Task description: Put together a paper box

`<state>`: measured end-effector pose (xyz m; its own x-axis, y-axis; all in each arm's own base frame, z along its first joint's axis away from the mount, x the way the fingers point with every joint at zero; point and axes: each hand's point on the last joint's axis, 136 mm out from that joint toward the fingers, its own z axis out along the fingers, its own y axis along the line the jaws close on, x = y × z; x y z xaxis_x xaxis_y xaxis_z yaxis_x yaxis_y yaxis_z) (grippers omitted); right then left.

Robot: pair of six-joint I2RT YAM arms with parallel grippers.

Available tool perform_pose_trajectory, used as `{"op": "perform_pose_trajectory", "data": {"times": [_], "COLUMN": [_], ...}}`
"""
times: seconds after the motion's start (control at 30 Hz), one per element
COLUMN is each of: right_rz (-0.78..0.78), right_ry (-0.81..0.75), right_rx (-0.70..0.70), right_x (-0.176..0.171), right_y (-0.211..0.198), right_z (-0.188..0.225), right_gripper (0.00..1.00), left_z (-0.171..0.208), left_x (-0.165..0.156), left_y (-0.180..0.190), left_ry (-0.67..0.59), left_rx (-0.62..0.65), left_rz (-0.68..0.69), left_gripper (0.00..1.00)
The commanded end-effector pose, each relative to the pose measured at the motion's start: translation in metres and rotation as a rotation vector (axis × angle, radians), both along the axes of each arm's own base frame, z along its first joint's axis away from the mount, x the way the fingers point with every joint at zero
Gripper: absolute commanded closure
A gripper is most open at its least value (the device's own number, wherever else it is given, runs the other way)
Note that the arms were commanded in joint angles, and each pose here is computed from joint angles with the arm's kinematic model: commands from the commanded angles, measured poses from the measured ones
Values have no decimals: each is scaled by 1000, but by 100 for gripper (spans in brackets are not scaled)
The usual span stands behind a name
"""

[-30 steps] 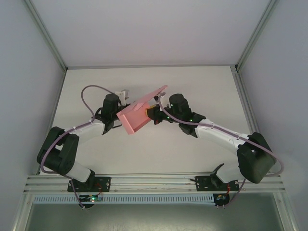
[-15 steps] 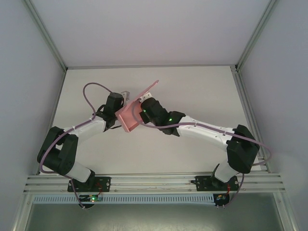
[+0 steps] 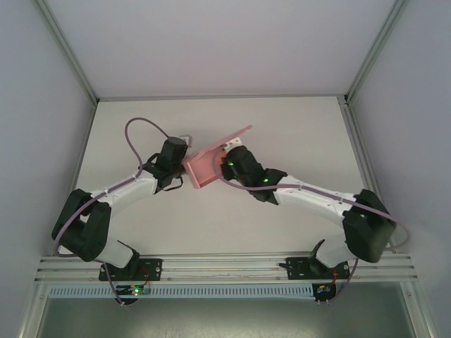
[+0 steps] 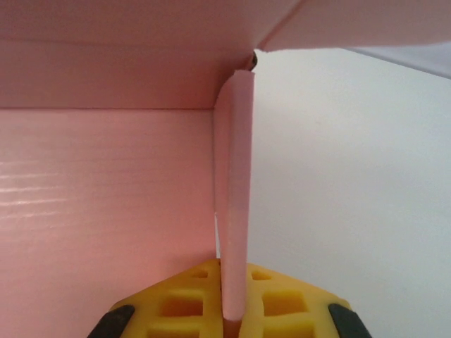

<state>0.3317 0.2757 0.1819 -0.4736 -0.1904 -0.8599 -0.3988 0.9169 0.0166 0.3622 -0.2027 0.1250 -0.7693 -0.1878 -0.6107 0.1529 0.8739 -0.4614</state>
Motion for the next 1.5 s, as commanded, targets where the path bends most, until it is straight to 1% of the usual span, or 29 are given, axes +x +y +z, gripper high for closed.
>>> {"op": "perform_pose_trajectory", "data": {"times": [0.0, 0.1, 0.2, 0.3, 0.37, 0.43, 0.5, 0.57, 0.6, 0.63, 0.67, 0.73, 0.77, 0.87, 0.93, 1.1, 1.13, 1.2, 1.27, 1.3, 1.37, 1.47], "right_rz": [-98, -114, -157, -175, -194, -228, -259, -287, -293, -295, -297, -285, -277, -248, -236, -199, -167, -52, 63, 131, 194, 391], "right_ry": [-23, 83, 234, 375, 442, 477, 493, 509, 514, 519, 520, 515, 498, 434, 398, 350, 331, 293, 244, 217, 151, 80], "right_rx": [15, -2, -56, -145, -196, -241, -260, -270, -275, -275, -271, -246, -221, -160, -129, -90, -93, -82, -68, -68, -79, -120], "right_x": [5, 0, -7, -16, -19, -19, -18, -18, -19, -20, -21, -23, -22, -20, -18, -14, -13, -10, -3, -1, 10, 17], "right_y": [-37, -57, -72, -74, -74, -75, -76, -79, -80, -80, -80, -77, -75, -72, -73, -83, -84, -82, -84, -84, -91, -86], "right_z": [5, -12, -56, -103, -124, -140, -151, -159, -162, -163, -163, -156, -148, -118, -100, -73, -68, -55, -38, -29, -12, 3], "right_gripper": [100, 100, 100, 100, 100, 100, 100, 100, 98, 94, 90, 77, 75, 61, 51, 41, 40, 36, 31, 30, 26, 25], "left_z": [10, -14, -28, -31, -27, -22, -18, -19, -18, -16, -12, -3, 4, 23, 32, 40, 39, 37, 31, 29, 26, 23], "left_x": [11, 5, -8, -22, -24, -23, -22, -23, -23, -23, -22, -22, -22, -26, -29, -33, -34, -37, -36, -34, -31, -23], "left_y": [9, 34, 63, 83, 85, 86, 93, 95, 93, 91, 88, 77, 68, 48, 41, 28, 24, 12, 4, -1, -12, -21], "left_ry": [-27, 53, 112, 128, 108, 100, 103, 103, 95, 86, 74, 35, 7, -71, -107, -132, -136, -151, -136, -134, -144, -153], "left_rx": [57, 111, 210, 289, 275, 277, 312, 321, 313, 306, 291, 251, 221, 162, 145, 139, 136, 129, 161, 182, 215, 235], "left_rz": [80, 146, 215, 251, 250, 241, 259, 262, 249, 237, 221, 162, 112, -13, -67, -166, -197, -285, -346, -376, -440, -487], "left_gripper": [0, 0, 0, 0, 0, 0, 0, 0, 0, 0, 0, 0, 0, 0, 0, 0, 0, 0, 0, 0, 0, 1]}}
